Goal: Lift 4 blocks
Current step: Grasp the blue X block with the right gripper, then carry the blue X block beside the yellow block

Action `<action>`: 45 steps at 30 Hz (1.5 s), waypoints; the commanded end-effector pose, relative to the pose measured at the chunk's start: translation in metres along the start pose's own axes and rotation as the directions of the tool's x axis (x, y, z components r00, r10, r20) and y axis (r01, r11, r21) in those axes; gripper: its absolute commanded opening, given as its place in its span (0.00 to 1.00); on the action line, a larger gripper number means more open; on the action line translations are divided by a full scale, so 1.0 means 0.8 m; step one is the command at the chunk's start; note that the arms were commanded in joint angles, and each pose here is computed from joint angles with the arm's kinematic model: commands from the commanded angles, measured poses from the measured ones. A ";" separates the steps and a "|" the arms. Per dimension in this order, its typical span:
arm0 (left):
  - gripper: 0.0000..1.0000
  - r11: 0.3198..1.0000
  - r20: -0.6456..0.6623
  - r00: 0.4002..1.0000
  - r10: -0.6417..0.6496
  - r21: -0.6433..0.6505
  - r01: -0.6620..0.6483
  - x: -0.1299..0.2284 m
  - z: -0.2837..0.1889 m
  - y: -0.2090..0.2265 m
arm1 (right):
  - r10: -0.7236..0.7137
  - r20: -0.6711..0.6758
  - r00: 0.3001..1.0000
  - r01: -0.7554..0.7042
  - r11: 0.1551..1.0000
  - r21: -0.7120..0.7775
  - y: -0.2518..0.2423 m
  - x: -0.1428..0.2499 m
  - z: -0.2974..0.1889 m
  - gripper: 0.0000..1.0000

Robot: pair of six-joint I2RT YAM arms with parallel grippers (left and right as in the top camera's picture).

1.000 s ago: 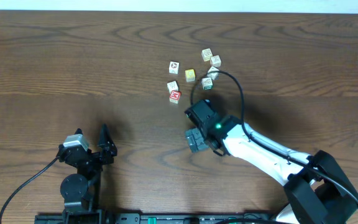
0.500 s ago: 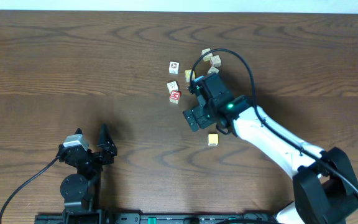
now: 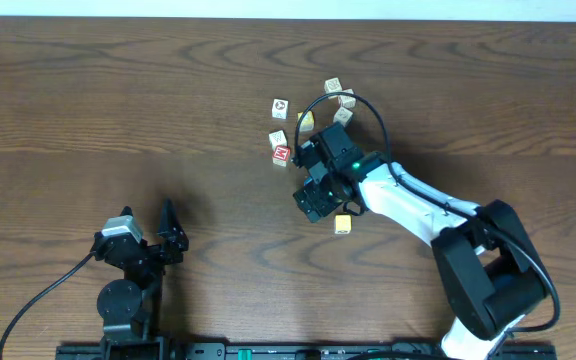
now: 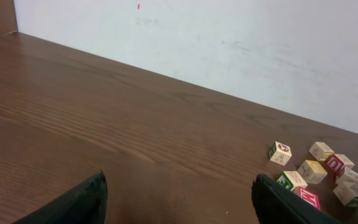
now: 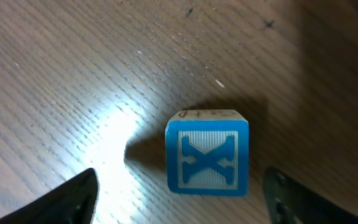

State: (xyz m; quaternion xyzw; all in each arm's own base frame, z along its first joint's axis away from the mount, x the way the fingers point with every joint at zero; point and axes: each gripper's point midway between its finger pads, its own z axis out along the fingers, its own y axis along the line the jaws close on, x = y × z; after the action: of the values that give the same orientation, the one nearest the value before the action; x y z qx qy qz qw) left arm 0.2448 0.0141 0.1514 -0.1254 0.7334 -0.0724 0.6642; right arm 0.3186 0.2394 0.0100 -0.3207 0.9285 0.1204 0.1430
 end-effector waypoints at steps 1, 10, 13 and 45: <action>0.75 0.999 -0.046 0.999 0.009 -0.043 -0.011 0.018 0.001 0.012 | -0.025 0.023 0.999 0.025 1.000 -0.014 0.004 -0.011 0.002 0.76; 0.75 0.999 -0.046 0.999 0.009 -0.043 -0.011 0.018 0.001 0.012 | -0.040 0.074 0.996 0.041 0.999 -0.008 0.003 -0.026 0.001 0.66; 0.75 0.999 -0.046 0.999 0.009 -0.043 -0.011 0.018 0.001 0.012 | -0.042 0.085 0.996 0.042 0.999 -0.003 0.002 -0.030 0.001 0.56; 0.75 0.999 -0.046 0.999 0.009 -0.043 -0.011 0.018 0.001 0.012 | 0.033 0.135 0.990 -0.042 0.997 0.063 -0.009 -0.057 -0.045 0.18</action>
State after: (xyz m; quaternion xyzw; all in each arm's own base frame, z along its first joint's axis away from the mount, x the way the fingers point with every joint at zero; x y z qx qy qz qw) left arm 0.2448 0.0141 0.1512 -0.1254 0.7335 -0.0723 0.6641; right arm 0.3362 0.2402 0.0207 -0.3062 0.9307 0.1034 0.1717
